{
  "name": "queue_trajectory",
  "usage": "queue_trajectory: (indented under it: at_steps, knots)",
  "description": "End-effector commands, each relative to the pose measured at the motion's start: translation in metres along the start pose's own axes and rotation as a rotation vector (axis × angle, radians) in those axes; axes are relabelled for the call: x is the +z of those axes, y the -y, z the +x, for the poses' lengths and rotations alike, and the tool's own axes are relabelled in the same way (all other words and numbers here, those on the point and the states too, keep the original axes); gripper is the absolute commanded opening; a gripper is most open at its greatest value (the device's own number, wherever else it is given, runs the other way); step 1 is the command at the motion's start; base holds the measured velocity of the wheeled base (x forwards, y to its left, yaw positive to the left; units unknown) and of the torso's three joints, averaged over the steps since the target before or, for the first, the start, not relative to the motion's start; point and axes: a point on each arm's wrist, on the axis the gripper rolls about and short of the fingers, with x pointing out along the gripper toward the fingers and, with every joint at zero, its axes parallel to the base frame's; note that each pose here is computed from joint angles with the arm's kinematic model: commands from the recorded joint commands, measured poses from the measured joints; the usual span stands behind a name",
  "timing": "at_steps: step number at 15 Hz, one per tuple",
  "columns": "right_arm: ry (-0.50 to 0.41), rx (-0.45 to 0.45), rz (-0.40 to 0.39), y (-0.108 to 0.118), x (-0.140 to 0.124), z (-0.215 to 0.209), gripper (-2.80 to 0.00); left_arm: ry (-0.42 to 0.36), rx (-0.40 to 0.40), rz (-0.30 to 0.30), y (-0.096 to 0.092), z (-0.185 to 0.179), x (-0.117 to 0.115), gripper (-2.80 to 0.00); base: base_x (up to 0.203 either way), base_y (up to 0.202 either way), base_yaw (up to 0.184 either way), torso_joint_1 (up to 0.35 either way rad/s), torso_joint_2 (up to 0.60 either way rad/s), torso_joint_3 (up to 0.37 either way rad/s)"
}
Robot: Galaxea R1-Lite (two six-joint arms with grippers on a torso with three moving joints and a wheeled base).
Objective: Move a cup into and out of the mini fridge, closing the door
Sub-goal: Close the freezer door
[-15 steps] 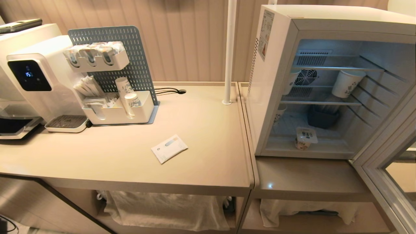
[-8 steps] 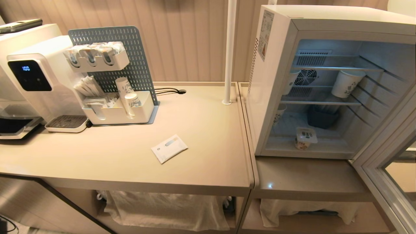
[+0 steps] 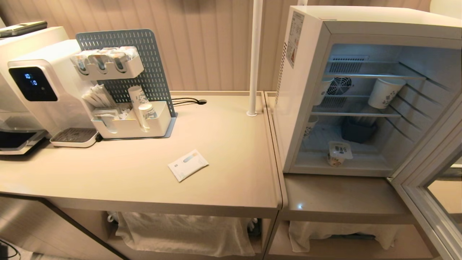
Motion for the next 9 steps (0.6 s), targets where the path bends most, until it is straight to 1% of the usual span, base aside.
queue_trajectory:
  at_steps: [1,3,4,5,6,8,9]
  knots:
    - [-0.034,0.029,0.022,0.004,-0.020,0.005,-2.80,-0.001,0.001,-0.001,0.000,0.000,0.000,-2.80,0.000,0.000,0.000,0.000,0.00,0.000]
    - [-0.053,-0.097,0.029,0.015,-0.042,0.014,-2.80,-0.002,0.001,0.001,0.000,0.000,0.000,-2.80,0.000,0.000,0.000,0.000,0.00,0.000]
    - [-0.018,-0.164,0.007,0.020,-0.049,0.019,-2.80,-0.002,0.001,-0.001,0.000,0.000,0.000,-2.80,0.000,0.000,0.000,0.000,0.00,0.000]
    - [0.031,-0.264,-0.011,0.024,-0.050,0.021,-2.80,-0.002,0.001,0.001,0.000,0.000,0.000,-2.80,0.000,0.000,0.000,0.000,0.00,0.000]
    - [0.038,-0.348,-0.008,0.026,-0.051,0.021,-2.80,-0.002,0.001,-0.001,0.000,0.000,0.000,-2.80,0.000,0.000,0.000,0.000,0.00,0.000]
    - [0.007,-0.517,0.014,0.030,-0.055,0.019,-2.80,-0.002,0.001,-0.001,0.000,0.000,0.000,-2.80,0.000,0.000,0.000,0.000,0.00,0.000]
    - [-0.022,-0.560,0.033,0.030,-0.056,0.018,-2.80,-0.002,0.001,0.000,0.000,0.000,0.000,-2.80,0.000,0.000,0.000,0.000,0.00,0.000]
